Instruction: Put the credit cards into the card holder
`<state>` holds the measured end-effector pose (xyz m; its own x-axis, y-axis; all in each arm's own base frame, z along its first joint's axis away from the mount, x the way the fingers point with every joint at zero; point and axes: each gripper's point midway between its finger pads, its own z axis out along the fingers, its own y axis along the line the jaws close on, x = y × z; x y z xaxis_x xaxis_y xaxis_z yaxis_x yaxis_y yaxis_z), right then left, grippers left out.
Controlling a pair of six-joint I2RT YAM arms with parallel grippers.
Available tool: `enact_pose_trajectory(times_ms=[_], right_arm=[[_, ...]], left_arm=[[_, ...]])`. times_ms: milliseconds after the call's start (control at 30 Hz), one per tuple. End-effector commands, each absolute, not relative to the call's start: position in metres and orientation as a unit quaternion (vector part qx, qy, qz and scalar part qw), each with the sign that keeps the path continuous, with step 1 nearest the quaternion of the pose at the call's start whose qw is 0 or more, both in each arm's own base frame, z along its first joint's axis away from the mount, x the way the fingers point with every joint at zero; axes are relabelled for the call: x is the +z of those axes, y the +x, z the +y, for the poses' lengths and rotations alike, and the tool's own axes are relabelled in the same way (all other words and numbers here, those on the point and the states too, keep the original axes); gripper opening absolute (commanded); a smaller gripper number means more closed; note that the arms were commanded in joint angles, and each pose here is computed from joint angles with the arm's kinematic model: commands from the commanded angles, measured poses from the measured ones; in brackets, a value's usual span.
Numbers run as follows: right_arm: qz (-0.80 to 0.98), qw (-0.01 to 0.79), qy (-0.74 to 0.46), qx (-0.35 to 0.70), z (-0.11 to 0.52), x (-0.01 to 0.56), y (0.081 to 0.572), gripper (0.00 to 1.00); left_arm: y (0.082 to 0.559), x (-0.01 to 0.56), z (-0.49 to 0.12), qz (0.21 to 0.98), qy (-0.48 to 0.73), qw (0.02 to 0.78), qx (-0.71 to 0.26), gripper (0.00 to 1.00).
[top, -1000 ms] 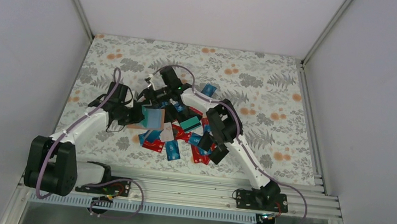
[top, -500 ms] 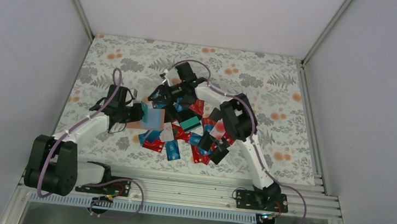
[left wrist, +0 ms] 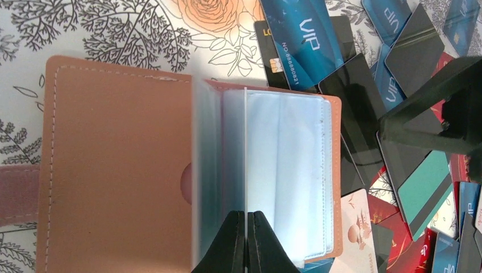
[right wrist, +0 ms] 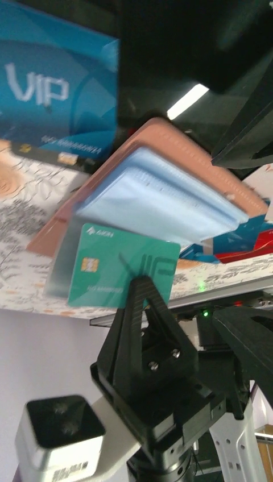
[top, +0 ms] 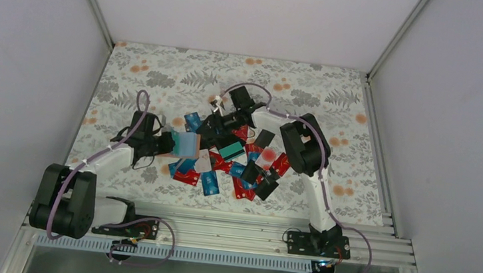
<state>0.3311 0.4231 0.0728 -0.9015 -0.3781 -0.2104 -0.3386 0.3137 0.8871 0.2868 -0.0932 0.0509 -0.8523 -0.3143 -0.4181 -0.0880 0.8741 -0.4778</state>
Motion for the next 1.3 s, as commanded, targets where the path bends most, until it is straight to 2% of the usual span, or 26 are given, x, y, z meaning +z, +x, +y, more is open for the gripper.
enact_pose_trajectory(times_ms=[0, 633, 1267], right_arm=[[-0.805, 0.000, 0.235, -0.544, 0.418, 0.076, 0.328, 0.63], [-0.809, 0.008, 0.229, -0.542, 0.417, 0.069, 0.323, 0.56], [-0.809, 0.021, 0.233, -0.540, 0.427, 0.062, 0.315, 0.56]], left_arm=[[0.290, 0.052, -0.096, 0.927, -0.115, 0.263, -0.242, 0.02], [0.290, 0.052, -0.105, 0.920, -0.099, 0.267, -0.268, 0.02], [0.279, 0.032, -0.112, 0.922, -0.111, 0.230, -0.291, 0.02]])
